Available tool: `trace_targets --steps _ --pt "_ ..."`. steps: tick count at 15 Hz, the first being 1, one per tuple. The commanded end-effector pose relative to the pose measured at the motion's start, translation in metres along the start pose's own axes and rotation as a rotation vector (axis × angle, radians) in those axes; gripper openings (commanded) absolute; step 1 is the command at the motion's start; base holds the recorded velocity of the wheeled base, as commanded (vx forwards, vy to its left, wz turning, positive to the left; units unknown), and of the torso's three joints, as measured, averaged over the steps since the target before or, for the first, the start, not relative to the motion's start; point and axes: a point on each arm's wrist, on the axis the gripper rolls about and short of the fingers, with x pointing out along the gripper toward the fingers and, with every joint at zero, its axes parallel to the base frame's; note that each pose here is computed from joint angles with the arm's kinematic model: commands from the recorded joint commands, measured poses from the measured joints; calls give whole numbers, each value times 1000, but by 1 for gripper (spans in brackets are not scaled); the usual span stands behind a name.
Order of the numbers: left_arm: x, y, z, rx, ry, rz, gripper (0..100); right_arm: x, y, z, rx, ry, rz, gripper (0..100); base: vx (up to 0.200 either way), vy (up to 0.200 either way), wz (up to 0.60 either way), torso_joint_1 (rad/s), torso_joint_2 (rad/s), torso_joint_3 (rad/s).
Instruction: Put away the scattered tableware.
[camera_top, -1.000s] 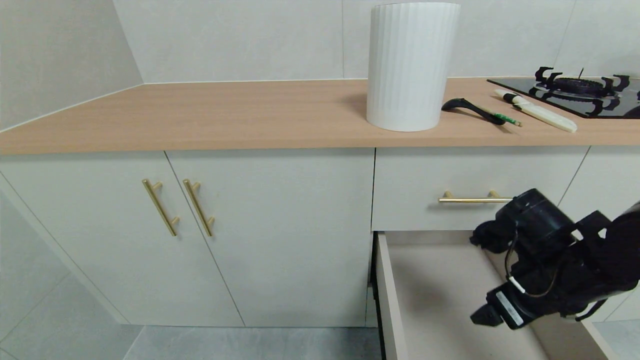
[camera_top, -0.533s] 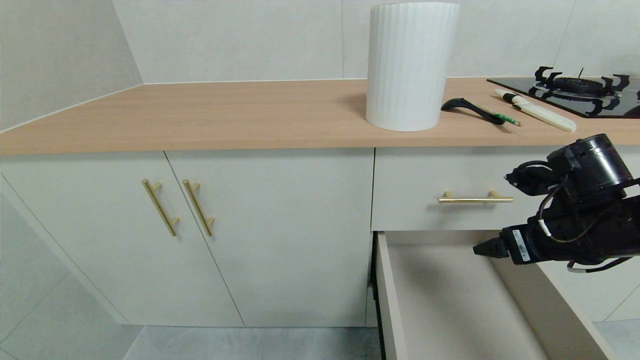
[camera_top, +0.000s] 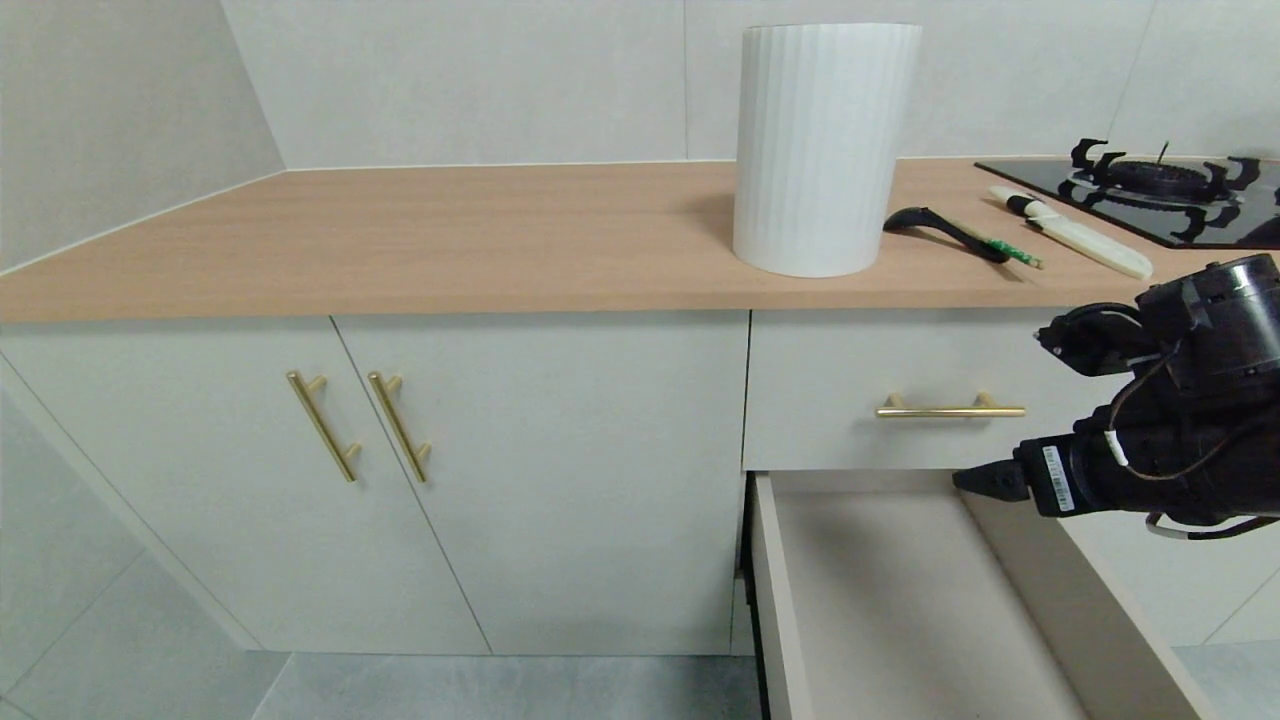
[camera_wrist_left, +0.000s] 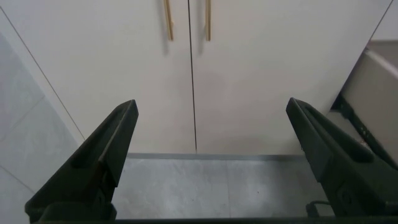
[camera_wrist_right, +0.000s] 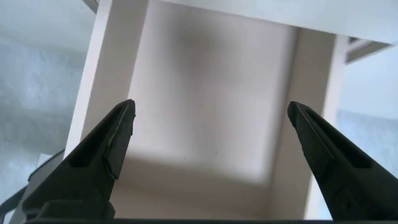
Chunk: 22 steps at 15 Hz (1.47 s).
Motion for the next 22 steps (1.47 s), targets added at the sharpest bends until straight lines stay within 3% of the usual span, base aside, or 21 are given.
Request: trace_targets --steps 1,10,12,17,22 --pt "0 0 0 0 1 1 100 0 0 0 -1 -2 1 100 0 0 0 119 -310 -315" --pt "0 0 0 0 1 1 100 -2 -1 1 3 -14 0 100 0 0 0 156 -496 -307" --pt "0 0 0 0 1 -1 100 -3 0 6 9 -62 4 100 0 0 0 176 -442 -259" --pt "0 0 0 0 1 1 100 -2 0 46 2 -267 6 100 0 0 0 37 -81 -52" --pt "0 0 0 0 1 1 100 42 -13 67 42 -235 -87 100 0 0 0 0 0 0"
